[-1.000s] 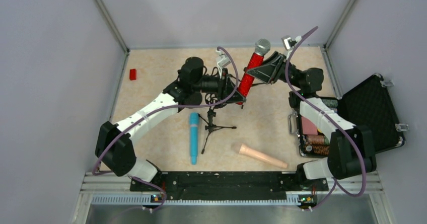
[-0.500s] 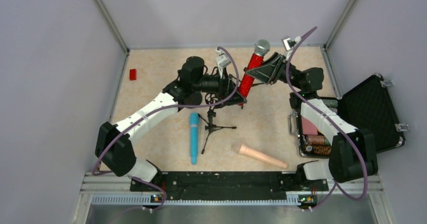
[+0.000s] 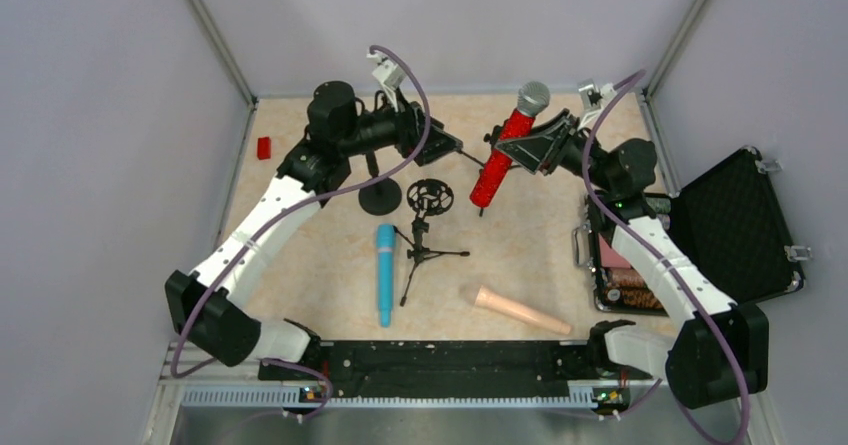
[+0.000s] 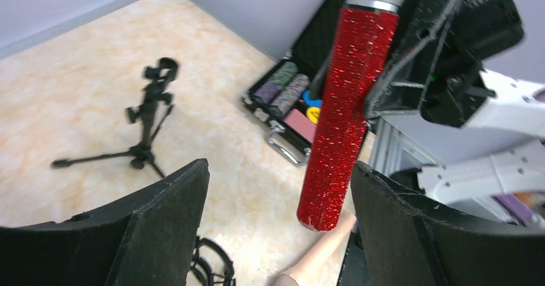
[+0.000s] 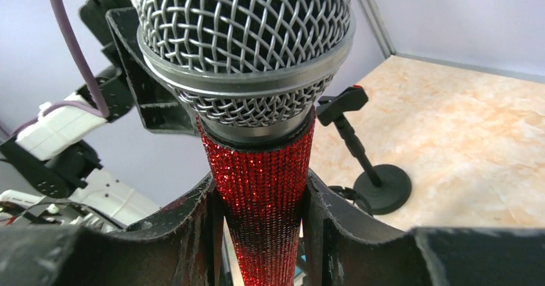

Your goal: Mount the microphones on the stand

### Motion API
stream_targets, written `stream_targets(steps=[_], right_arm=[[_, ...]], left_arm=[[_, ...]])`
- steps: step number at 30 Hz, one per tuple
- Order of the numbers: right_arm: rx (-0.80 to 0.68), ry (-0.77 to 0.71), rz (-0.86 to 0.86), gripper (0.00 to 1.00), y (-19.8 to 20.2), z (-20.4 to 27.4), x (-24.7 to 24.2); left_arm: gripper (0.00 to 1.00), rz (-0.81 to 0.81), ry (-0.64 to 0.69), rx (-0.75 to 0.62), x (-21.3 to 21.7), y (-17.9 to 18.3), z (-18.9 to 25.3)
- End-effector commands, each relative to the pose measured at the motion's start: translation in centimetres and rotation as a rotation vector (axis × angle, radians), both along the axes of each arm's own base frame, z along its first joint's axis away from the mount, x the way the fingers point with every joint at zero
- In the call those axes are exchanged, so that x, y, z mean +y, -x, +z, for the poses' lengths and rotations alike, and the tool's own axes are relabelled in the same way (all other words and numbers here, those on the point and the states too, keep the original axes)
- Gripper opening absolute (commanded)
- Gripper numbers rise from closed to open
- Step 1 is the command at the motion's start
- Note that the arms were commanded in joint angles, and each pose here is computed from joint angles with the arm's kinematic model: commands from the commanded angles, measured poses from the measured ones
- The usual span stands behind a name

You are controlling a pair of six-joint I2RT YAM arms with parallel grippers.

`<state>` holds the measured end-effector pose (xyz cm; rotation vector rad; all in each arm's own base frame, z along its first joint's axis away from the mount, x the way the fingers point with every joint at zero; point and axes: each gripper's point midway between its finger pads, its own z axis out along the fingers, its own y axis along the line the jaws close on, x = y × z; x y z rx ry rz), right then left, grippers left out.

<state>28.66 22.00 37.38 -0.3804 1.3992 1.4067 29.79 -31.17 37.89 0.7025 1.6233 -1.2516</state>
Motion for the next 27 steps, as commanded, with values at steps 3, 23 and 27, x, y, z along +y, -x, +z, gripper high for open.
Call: stream_targets(steps=[3, 23, 27], right_arm=[[-0.029, 0.053, -0.097, 0.0, -0.7, -0.5, -0.8], [0.042, 0.18, -0.257, 0.0, -2.5, -3.7, -2.5], [0.047, 0.176, -0.271, 0.0, -2.6, -3.8, -2.7]], left_arm=[[0.86, 0.359, -0.115, 0.062, 5.3, -2.0, -0.1], [0.83, 0.459, -0.516, 0.441, 6.8, -1.4, -14.4], [0.82, 0.421, -0.57, 0.444, 5.4, -1.2, -15.9]])
